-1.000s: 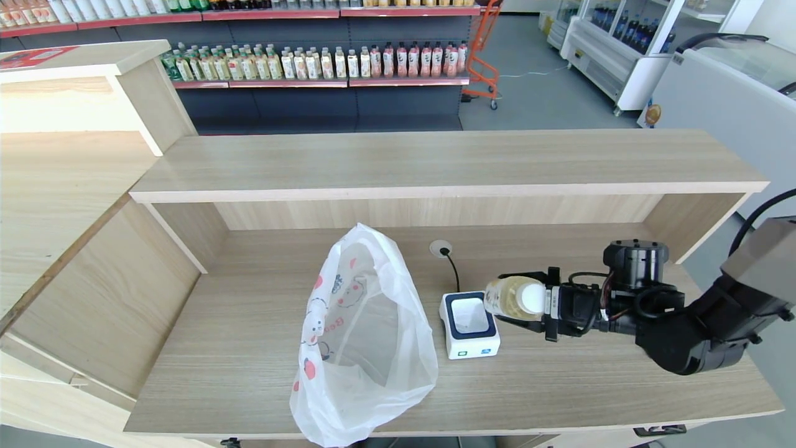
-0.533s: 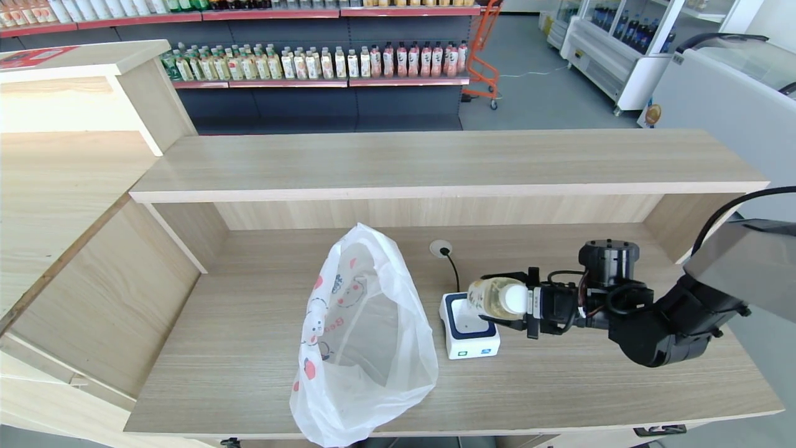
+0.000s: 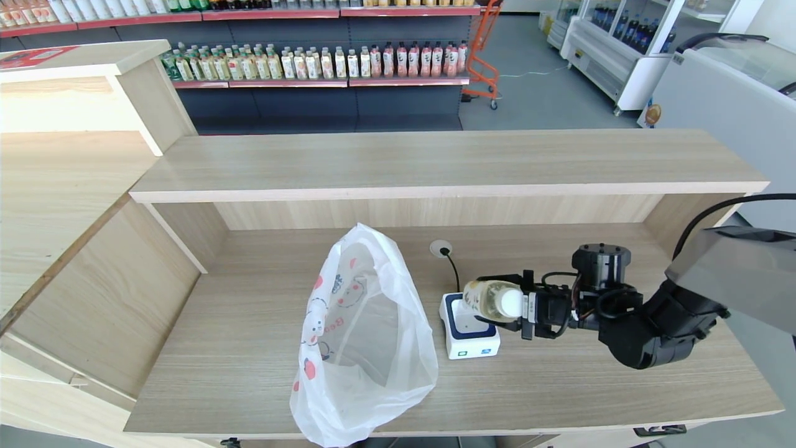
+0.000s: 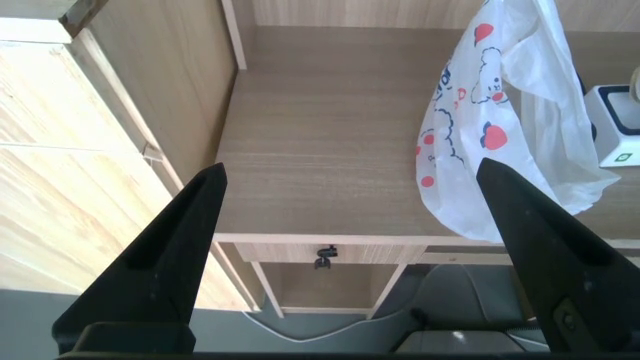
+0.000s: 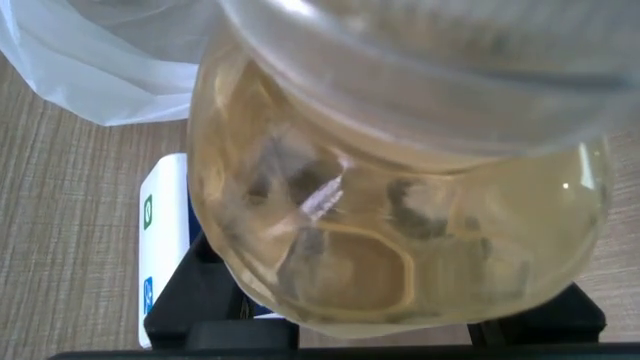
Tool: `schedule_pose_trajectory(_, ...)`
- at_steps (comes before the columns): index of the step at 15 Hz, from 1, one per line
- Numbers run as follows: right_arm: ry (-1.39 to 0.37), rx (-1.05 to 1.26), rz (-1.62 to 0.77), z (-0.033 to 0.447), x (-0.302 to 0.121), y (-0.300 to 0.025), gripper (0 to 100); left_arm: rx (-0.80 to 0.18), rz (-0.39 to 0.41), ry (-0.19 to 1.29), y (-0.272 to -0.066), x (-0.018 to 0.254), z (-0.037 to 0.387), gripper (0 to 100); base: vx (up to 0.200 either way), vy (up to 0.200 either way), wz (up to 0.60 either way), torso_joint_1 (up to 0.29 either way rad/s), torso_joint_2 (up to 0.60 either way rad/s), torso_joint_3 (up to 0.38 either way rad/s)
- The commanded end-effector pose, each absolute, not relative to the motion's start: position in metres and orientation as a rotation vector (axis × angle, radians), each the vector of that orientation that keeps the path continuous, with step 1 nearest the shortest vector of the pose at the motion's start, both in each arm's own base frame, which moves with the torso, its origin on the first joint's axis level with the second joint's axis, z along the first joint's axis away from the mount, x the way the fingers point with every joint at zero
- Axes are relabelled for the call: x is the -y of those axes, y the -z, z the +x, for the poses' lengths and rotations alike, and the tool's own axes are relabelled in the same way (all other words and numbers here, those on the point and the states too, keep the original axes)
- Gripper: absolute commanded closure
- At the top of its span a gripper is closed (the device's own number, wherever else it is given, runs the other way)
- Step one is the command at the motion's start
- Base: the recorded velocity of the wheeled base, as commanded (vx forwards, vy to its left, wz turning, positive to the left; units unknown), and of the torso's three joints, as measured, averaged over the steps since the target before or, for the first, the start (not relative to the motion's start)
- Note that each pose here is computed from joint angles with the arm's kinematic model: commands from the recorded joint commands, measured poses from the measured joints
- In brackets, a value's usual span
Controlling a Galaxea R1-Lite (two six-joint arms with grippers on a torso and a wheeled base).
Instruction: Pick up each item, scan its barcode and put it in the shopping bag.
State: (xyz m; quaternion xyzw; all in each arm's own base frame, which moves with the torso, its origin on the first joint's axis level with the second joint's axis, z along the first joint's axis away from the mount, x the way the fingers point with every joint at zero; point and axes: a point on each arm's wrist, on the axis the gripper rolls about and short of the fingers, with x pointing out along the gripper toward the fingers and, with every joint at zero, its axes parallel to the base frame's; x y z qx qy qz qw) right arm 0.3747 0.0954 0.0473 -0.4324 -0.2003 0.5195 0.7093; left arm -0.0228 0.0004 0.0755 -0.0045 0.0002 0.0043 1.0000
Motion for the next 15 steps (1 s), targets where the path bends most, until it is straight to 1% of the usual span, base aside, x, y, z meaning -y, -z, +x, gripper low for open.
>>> schedule_pose_trajectory(1, -1.158, 0.442, -0.957, 0.377, -0.096, -0.043, 100, 0.000, -0.009, -0.009, -0.075, 0.000, -0.023, 0, 0.000, 0.000, 0.00, 0.000, 0.00, 0.000)
schedule_pose_trajectory(6, -1.196, 0.500, -0.946, 0.388, -0.106, -0.041, 100, 0.000, -0.009, -0.009, -0.075, 0.000, -0.023, 0, 0.000, 0.000, 0.00, 0.000, 0.00, 0.000)
schedule_pose_trajectory(11, -1.226, 0.511, -0.929, 0.393, -0.107, -0.031, 100, 0.000, -0.009, -0.009, -0.075, 0.000, -0.023, 0, 0.000, 0.000, 0.00, 0.000, 0.00, 0.000)
schedule_pose_trajectory(15, -1.221, 0.513, -0.934, 0.394, -0.105, -0.030, 100, 0.000, -0.009, -0.009, -0.075, 0.000, -0.023, 0, 0.000, 0.000, 0.00, 0.000, 0.00, 0.000)
